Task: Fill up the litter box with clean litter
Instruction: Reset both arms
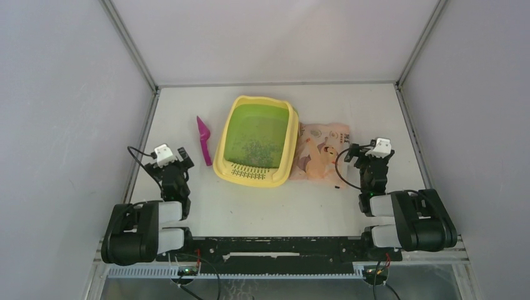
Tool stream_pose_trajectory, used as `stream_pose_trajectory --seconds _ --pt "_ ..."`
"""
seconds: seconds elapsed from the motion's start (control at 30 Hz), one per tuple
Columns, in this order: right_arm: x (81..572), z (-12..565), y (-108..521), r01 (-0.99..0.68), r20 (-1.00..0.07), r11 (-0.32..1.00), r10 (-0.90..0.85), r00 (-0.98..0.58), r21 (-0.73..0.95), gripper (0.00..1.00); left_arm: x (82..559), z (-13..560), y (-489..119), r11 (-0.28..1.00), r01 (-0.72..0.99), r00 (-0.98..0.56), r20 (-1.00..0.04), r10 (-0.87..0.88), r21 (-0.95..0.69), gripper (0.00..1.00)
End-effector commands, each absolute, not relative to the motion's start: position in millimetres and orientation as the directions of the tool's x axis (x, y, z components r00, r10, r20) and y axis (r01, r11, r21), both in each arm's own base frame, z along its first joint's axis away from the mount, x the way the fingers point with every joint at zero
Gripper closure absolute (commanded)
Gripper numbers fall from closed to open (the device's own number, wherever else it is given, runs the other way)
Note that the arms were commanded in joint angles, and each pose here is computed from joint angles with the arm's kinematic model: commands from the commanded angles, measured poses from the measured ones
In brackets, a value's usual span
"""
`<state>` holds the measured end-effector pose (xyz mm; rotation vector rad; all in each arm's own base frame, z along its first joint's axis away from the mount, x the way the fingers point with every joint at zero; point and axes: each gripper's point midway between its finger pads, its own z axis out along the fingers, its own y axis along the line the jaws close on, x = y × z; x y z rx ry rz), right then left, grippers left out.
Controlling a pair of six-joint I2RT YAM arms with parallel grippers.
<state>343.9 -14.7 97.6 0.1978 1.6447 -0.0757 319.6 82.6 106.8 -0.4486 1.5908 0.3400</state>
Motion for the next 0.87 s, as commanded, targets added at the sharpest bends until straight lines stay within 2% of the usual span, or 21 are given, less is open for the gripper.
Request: stream_pose_trajectory --seconds 0.0,0.83 --pt "355.1 110.6 -9.3 0.151 -0.995 0.986 0.084 -0.053 0.075 0.01 334.3 139.2 78.9 0.898 -0.431 0.08 -0.994 -0.067 -0.095 0.0" --pt "367.5 103.4 -3.6 0.077 -0.986 0.993 0.097 -0.134 0.087 0.01 338.2 136.8 76.2 0.899 -0.431 0.048 -0.997 -0.061 -0.076 0.0"
